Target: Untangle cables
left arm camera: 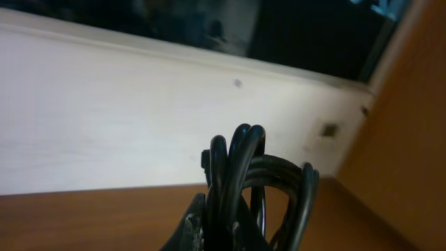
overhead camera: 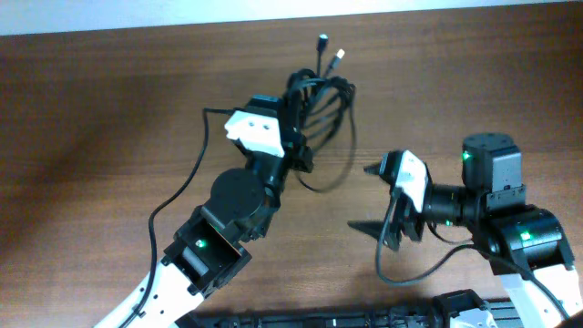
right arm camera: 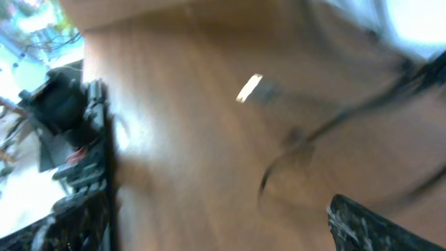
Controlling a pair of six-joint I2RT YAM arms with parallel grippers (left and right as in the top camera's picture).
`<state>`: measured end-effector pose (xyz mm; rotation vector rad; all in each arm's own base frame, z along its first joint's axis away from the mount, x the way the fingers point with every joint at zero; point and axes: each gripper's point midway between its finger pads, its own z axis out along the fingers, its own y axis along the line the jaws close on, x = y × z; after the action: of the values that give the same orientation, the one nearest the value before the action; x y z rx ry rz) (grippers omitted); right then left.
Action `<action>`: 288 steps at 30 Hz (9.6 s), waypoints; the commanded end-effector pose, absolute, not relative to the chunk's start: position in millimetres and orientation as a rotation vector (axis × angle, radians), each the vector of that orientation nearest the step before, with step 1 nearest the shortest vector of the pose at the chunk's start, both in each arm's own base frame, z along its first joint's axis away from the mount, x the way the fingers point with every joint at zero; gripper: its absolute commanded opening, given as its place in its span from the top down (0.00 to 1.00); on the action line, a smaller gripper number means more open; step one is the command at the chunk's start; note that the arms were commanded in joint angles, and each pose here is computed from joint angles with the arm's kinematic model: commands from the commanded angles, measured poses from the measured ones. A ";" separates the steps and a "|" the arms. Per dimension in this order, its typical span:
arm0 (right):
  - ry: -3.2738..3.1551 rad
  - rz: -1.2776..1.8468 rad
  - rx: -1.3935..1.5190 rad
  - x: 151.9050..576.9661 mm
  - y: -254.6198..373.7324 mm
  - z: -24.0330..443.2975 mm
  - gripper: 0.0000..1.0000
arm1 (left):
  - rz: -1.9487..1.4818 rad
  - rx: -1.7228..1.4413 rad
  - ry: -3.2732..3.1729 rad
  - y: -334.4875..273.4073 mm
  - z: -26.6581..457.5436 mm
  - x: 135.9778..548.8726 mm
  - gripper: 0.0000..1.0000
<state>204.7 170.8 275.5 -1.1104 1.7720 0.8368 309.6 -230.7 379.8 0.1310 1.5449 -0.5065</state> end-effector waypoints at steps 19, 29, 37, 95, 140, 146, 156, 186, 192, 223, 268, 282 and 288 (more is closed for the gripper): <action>1.886 1.510 -0.144 254.3 181.0 373.2 0.15 | -0.769 0.499 1.485 -283.5 391.3 267.0 1.00; 1.892 1.507 -0.141 260.1 181.8 369.7 0.72 | -0.767 0.502 1.492 -283.5 389.3 267.0 1.00; 1.914 1.508 -0.130 266.5 182.9 362.6 0.96 | -0.706 0.526 1.479 -281.0 388.6 269.7 1.00; 1.350 1.005 -0.718 254.6 108.0 447.2 0.96 | -0.779 1.051 1.600 -308.1 311.5 214.5 1.00; 1.787 1.604 -0.446 266.1 111.2 358.6 0.02 | -0.423 0.080 1.608 -170.2 385.5 306.4 1.00; 1.829 1.506 -0.273 285.3 103.8 352.9 0.02 | -0.593 0.250 1.610 -200.2 384.6 294.5 1.00; 1.978 1.205 0.025 302.1 79.2 311.7 0.02 | -0.714 0.370 1.736 -203.0 381.0 296.7 1.00; 1.495 0.853 -0.872 174.7 128.5 365.1 0.28 | -1.083 1.409 1.280 -329.2 342.8 205.5 1.00; 1.467 0.873 -0.902 169.5 131.2 366.3 0.29 | -1.134 1.437 1.216 -329.9 349.8 195.6 1.00; 1.570 0.724 -0.800 193.7 115.9 356.2 0.96 | -1.066 1.133 1.472 -339.3 357.1 233.6 0.01; 1.664 0.963 -0.267 257.5 88.1 394.2 0.96 | -1.789 -0.141 2.108 -344.3 367.1 255.0 0.37; 1.671 1.038 -0.343 254.6 105.8 391.2 0.96 | -1.816 -0.121 2.068 -356.0 371.2 255.7 0.48; 1.657 1.054 -0.380 251.3 113.9 393.8 0.96 | -1.818 -0.119 2.064 -356.0 372.0 255.7 0.53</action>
<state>257.8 107.2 388.2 -0.3396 1.6756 1.0365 252.9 -355.3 363.1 -0.1149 2.0927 -1.8145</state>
